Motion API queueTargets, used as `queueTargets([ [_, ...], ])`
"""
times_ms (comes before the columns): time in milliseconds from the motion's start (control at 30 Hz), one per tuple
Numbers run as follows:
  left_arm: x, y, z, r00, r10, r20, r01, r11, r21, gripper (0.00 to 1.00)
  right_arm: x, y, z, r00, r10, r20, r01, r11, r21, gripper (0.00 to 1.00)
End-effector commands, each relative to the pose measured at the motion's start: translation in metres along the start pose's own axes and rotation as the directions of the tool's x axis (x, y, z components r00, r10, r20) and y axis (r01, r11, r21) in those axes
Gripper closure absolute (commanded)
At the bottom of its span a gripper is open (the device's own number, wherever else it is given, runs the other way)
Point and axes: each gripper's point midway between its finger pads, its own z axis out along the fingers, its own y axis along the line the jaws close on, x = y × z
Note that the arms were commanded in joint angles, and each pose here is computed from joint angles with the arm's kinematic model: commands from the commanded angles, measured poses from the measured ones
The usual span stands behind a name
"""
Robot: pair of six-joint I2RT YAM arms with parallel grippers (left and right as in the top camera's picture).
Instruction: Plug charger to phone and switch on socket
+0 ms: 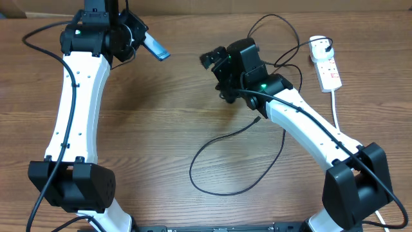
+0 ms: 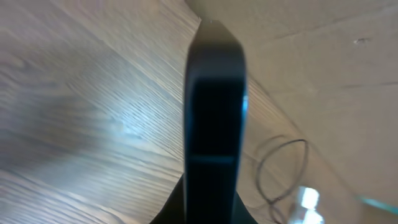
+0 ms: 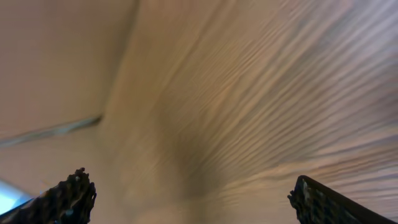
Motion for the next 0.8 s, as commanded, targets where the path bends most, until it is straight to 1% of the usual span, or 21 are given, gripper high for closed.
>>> queueTargets([
  [0, -0.002, -0.001, -0.001, 0.979, 0.197, 0.051, -0.194, 0.979, -0.055, 0.96, -0.038, -0.007, -0.015, 0.977, -0.044, 0.207, 0.032, 0.998, 0.062, 0.0],
  [67, 0.001, 0.0, 0.001, 0.968, 0.243, 0.056, -0.238, 0.967, -0.088, 0.96, -0.044, -0.014, -0.017, 0.968, -0.08, 0.236, 0.057, 0.993, 0.103, 0.0],
  [200, 0.011, 0.0, 0.012, 0.942, 0.333, 0.048, -0.323, 0.935, -0.147, 0.96, -0.052, -0.022, -0.02, 0.942, -0.198, 0.27, 0.155, 0.973, 0.174, 0.0],
  [367, 0.021, 0.012, 0.041, 0.929, 0.369, 0.032, -0.35, 0.903, -0.248, 0.96, -0.053, -0.026, -0.021, 0.909, -0.34, 0.239, 0.289, 0.93, 0.227, 0.0],
  [433, 0.026, 0.017, 0.054, 0.928, 0.373, 0.007, -0.358, 0.896, -0.264, 0.96, -0.051, -0.033, -0.021, 0.901, -0.376, 0.215, 0.319, 0.912, 0.259, 0.0],
  [567, 0.038, 0.031, 0.074, 0.928, 0.369, -0.058, -0.369, 0.884, -0.287, 0.96, -0.051, -0.051, -0.024, 0.905, -0.387, 0.177, 0.319, 0.891, 0.322, 0.0],
  [633, 0.04, 0.03, 0.073, 0.919, 0.386, -0.076, -0.391, 0.877, -0.279, 0.96, -0.056, -0.058, -0.026, 0.909, -0.381, 0.172, 0.307, 0.888, 0.344, 0.0],
  [767, 0.053, 0.007, 0.068, 0.853, 0.506, -0.129, -0.52, 0.845, -0.122, 0.96, -0.074, -0.07, -0.031, 0.917, -0.354, 0.186, 0.266, 0.887, 0.377, 0.0],
])
